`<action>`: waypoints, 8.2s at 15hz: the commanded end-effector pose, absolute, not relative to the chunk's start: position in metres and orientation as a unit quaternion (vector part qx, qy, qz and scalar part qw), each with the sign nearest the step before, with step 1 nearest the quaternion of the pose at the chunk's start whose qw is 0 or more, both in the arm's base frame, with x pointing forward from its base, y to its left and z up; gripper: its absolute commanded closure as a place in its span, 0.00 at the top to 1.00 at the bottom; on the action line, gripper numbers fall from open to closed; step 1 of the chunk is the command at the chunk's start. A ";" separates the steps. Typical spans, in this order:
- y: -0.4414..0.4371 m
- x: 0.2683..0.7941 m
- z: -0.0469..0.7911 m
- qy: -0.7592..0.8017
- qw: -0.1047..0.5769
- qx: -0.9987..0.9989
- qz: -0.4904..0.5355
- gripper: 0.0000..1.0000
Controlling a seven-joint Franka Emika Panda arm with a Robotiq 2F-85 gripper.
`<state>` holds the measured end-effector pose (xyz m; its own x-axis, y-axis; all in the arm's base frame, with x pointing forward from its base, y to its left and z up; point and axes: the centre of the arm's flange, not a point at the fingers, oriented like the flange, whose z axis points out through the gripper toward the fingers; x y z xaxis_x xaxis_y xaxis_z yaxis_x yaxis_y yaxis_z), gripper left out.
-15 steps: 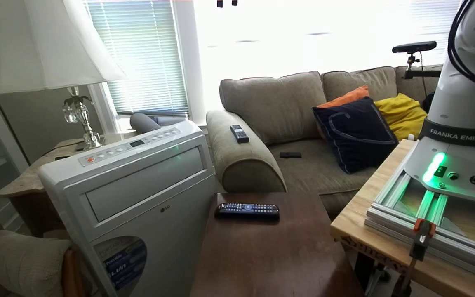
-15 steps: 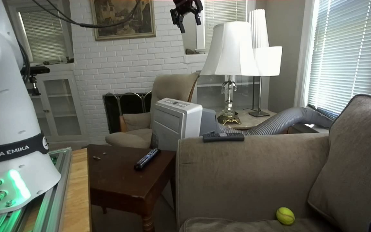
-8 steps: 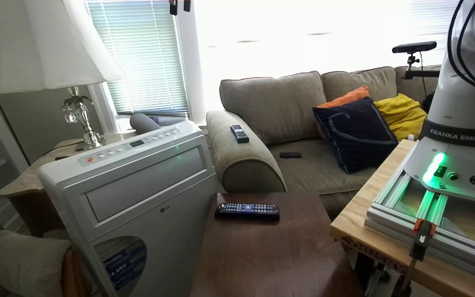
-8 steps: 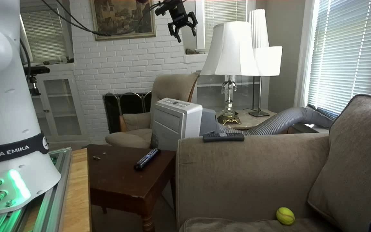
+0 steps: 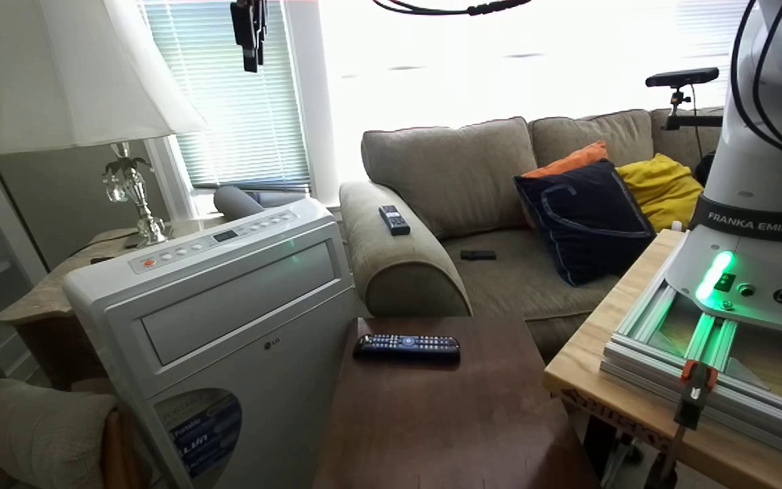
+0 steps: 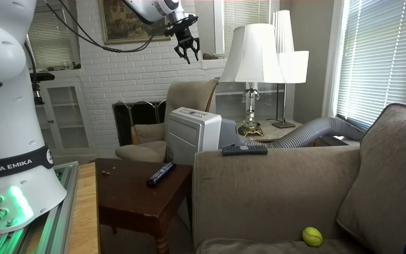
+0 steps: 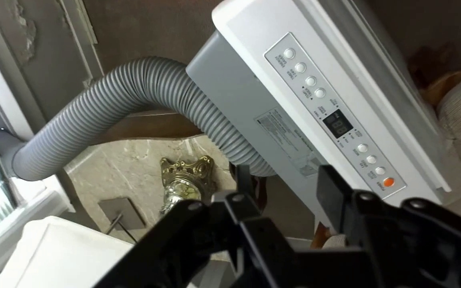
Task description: Press the red button of the portable aircon
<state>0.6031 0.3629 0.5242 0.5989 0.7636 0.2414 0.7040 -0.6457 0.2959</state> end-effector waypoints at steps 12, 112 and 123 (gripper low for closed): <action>0.433 0.592 0.469 0.489 0.063 0.851 0.182 0.00; 0.483 0.504 0.527 0.344 0.039 0.935 0.077 0.60; 0.423 0.470 0.610 0.073 -0.013 0.993 0.090 1.00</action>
<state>0.5142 0.4806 0.6275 0.9477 0.2743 0.1631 0.2663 -0.9614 0.0692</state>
